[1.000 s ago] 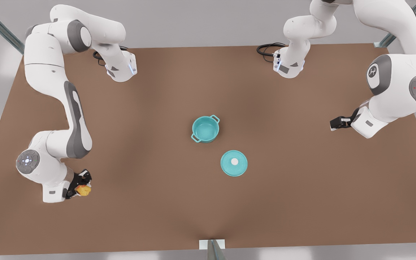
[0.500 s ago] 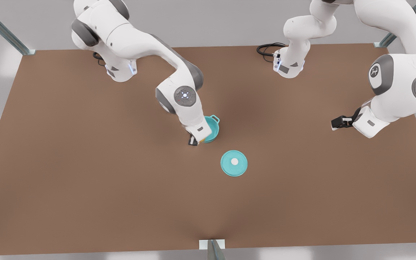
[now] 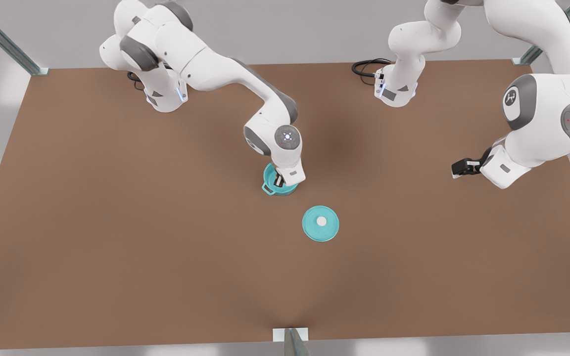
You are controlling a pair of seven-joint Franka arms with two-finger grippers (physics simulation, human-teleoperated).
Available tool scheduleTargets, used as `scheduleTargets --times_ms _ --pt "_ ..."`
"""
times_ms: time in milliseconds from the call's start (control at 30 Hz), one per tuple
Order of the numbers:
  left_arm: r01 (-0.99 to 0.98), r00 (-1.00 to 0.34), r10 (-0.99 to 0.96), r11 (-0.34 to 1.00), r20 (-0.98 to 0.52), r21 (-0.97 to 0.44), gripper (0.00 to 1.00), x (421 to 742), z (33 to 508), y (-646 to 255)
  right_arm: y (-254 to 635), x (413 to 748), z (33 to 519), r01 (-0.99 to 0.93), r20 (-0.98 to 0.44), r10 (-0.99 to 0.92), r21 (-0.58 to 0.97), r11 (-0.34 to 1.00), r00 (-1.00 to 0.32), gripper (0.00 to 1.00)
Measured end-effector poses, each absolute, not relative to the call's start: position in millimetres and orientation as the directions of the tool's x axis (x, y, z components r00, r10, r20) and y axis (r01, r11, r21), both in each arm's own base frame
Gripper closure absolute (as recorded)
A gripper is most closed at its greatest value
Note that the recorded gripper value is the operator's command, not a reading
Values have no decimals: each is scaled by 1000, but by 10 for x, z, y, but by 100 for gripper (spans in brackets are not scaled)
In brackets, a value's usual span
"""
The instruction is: Open the pot lid and put the potato into the pot
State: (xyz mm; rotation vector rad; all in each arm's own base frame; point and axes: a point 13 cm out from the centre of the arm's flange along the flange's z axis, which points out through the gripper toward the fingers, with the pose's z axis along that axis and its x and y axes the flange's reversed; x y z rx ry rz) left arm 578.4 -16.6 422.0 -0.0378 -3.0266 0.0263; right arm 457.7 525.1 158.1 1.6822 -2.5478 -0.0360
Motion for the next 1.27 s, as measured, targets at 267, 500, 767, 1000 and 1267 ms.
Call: scheduleTargets --times_ms 267,500,767,1000,1267 --pt "25 -993 27 1000 114 -17 0 5789 4221 -160 5364 4480 1286 -878 38 -880 68 474 -473 56" --pt "27 -995 27 1000 91 -10 0 5878 4273 -133 5428 4405 1308 -848 18 -851 62 526 -526 56" --pt "24 -996 25 1000 88 -12 0 5886 4277 -123 5427 4426 1407 -816 5 -817 46 576 -577 0" --pt "20 -996 21 1000 87 -14 0 5887 4283 -113 2421 6535 3528 -436 -146 -436 -31 899 -888 0" --pt "3 -996 5 1000 87 -14 0 5887 4283 -15 637 6389 3918 -266 -1 -266 -41 963 -964 0"
